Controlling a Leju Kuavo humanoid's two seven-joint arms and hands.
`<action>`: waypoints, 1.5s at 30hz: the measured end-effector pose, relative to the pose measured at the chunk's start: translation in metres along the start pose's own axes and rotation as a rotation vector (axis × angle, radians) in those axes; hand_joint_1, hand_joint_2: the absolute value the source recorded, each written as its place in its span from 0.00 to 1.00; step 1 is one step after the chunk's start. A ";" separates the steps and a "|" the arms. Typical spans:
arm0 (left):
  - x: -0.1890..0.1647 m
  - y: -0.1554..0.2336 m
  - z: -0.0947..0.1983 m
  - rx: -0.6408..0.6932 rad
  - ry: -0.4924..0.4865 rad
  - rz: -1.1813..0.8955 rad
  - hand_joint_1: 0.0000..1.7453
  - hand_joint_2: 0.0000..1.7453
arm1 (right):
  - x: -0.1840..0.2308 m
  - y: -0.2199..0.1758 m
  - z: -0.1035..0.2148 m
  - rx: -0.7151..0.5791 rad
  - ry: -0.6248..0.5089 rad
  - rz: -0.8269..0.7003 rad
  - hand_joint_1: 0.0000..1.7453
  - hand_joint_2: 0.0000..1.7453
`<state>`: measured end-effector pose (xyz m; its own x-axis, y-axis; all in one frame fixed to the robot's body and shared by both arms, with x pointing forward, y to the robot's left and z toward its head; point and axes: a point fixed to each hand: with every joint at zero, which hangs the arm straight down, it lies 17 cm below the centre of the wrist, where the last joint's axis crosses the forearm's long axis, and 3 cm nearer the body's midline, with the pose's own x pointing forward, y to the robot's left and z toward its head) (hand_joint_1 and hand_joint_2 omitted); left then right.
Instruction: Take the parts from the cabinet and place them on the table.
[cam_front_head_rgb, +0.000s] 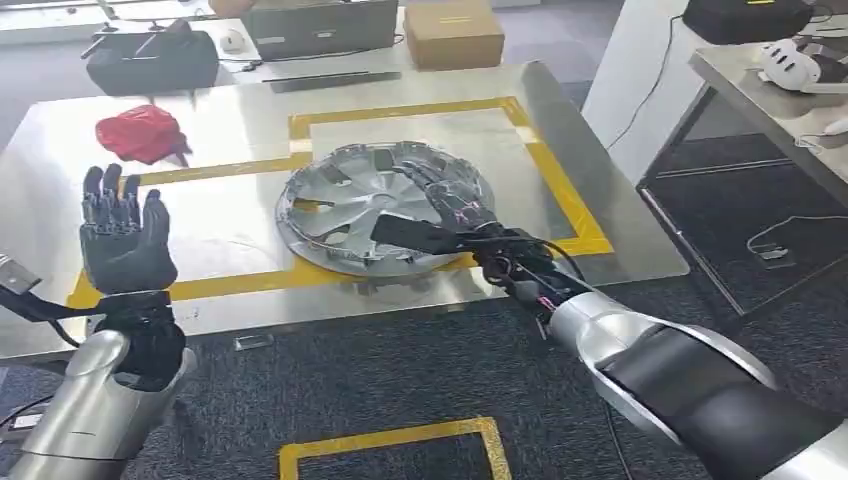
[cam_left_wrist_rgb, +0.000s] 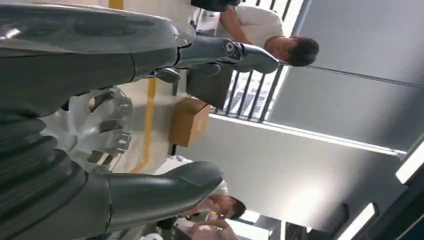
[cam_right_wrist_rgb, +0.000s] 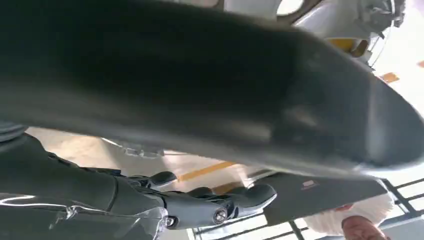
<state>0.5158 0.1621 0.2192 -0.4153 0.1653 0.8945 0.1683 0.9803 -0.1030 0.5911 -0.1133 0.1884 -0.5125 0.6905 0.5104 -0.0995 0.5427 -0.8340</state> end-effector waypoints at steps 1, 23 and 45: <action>-0.001 0.000 0.000 0.001 0.002 0.000 0.00 0.00 | 0.000 -0.001 0.000 -0.002 0.001 -0.026 0.00 0.00; -0.021 0.019 0.023 0.046 0.060 -0.081 0.00 0.00 | 0.061 -0.026 -0.001 -0.055 0.000 -0.870 0.00 0.00; -0.005 0.017 0.034 0.059 0.055 -0.098 0.00 0.00 | 0.103 -0.051 0.052 -0.115 -0.092 -0.931 0.00 0.00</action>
<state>0.4907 0.1816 0.1982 -0.3774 0.0640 0.9239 0.0760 0.9964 -0.0380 0.4989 -0.0947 0.2721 -0.3352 -0.0820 0.9386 -0.4205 0.9045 -0.0712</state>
